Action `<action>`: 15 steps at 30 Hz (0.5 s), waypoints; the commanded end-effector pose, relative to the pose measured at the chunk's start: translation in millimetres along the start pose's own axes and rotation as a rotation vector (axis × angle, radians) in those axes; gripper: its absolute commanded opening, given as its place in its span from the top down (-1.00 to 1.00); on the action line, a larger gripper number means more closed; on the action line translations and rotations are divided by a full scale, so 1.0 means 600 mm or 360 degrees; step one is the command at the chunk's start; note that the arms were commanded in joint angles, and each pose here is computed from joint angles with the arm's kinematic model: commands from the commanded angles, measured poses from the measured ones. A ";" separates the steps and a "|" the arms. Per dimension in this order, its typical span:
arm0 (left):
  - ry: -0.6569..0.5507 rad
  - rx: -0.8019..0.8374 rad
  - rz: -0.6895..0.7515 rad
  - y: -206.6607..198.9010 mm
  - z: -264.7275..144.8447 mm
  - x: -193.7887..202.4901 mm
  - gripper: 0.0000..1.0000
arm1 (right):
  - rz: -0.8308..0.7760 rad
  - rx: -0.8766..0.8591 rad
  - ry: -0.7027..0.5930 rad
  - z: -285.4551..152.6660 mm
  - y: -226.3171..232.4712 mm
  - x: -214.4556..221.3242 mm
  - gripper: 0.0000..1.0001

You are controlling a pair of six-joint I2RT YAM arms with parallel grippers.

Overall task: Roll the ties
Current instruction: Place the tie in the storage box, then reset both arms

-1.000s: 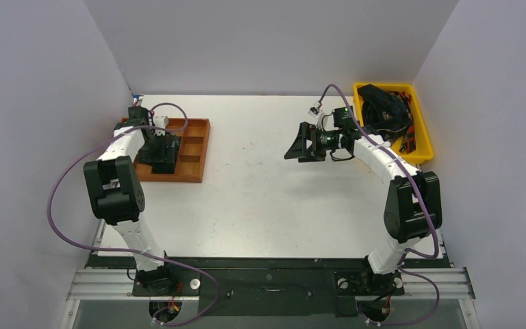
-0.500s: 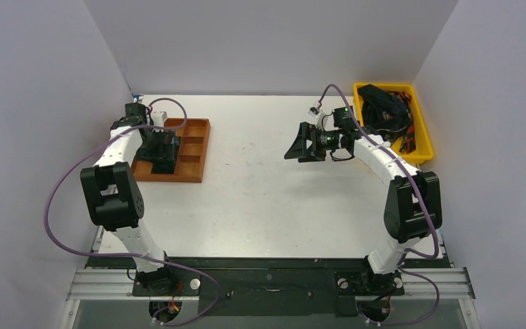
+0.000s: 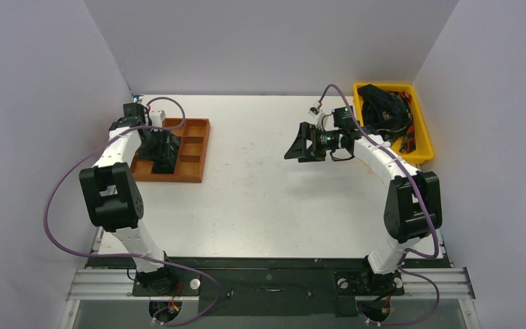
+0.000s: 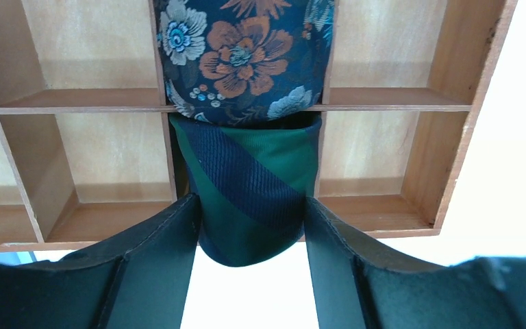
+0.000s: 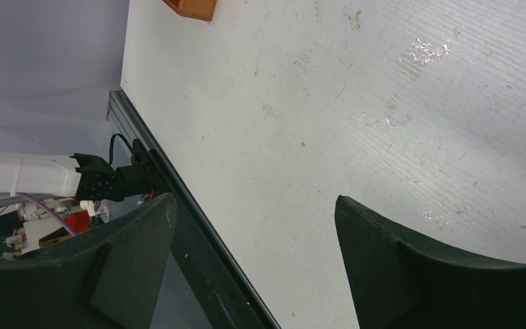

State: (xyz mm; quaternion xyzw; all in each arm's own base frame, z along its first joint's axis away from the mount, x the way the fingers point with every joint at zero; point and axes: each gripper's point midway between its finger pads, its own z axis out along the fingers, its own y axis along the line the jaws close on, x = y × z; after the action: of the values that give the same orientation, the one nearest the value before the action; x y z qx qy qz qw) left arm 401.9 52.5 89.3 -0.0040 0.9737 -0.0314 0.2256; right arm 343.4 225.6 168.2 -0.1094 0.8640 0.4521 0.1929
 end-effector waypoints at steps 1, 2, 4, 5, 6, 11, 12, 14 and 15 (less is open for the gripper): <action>-0.0038 0.0015 -0.0077 0.016 0.013 -0.003 -0.06 | -0.0074 -0.0045 -0.0040 -0.003 0.017 -0.022 -0.62; -0.0023 0.0014 -0.0088 0.019 0.019 0.002 -0.06 | -0.0078 -0.0045 -0.0041 -0.004 0.017 -0.022 -0.62; -0.0008 0.0027 -0.0094 0.019 0.027 0.007 -0.11 | -0.0074 -0.0041 -0.0035 -0.005 0.015 -0.019 -0.62; 0.0000 0.0029 -0.0097 0.019 0.030 0.009 -0.17 | -0.0071 -0.0037 -0.0034 -0.006 0.013 -0.018 -0.62; 0.0002 0.0030 -0.0103 0.019 0.032 0.010 -0.24 | -0.0071 -0.0035 -0.0032 -0.007 0.012 -0.017 -0.62; -0.0026 0.0027 -0.0121 0.017 0.021 0.007 -0.50 | -0.0087 -0.0013 -0.0035 -0.015 0.005 -0.017 -0.62; -0.0049 0.0030 -0.0115 0.016 0.015 0.002 -0.55 | -0.0087 0.0000 -0.0035 -0.018 0.003 -0.017 -0.62; -0.0164 0.0003 -0.0085 0.019 -0.012 -0.027 -0.84 | -0.0110 0.0034 -0.0048 -0.028 -0.002 -0.022 -0.62; -0.0235 -0.0010 -0.0070 0.019 -0.033 -0.044 -0.95 | -0.0134 0.0055 -0.0066 -0.036 -0.007 -0.028 -0.62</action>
State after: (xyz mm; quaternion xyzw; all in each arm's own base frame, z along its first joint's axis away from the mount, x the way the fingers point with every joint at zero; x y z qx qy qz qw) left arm 397.8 63.4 69.4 -0.0336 0.9754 -0.0408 0.2141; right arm 342.3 219.1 164.8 -0.1114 0.8672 0.4463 0.1906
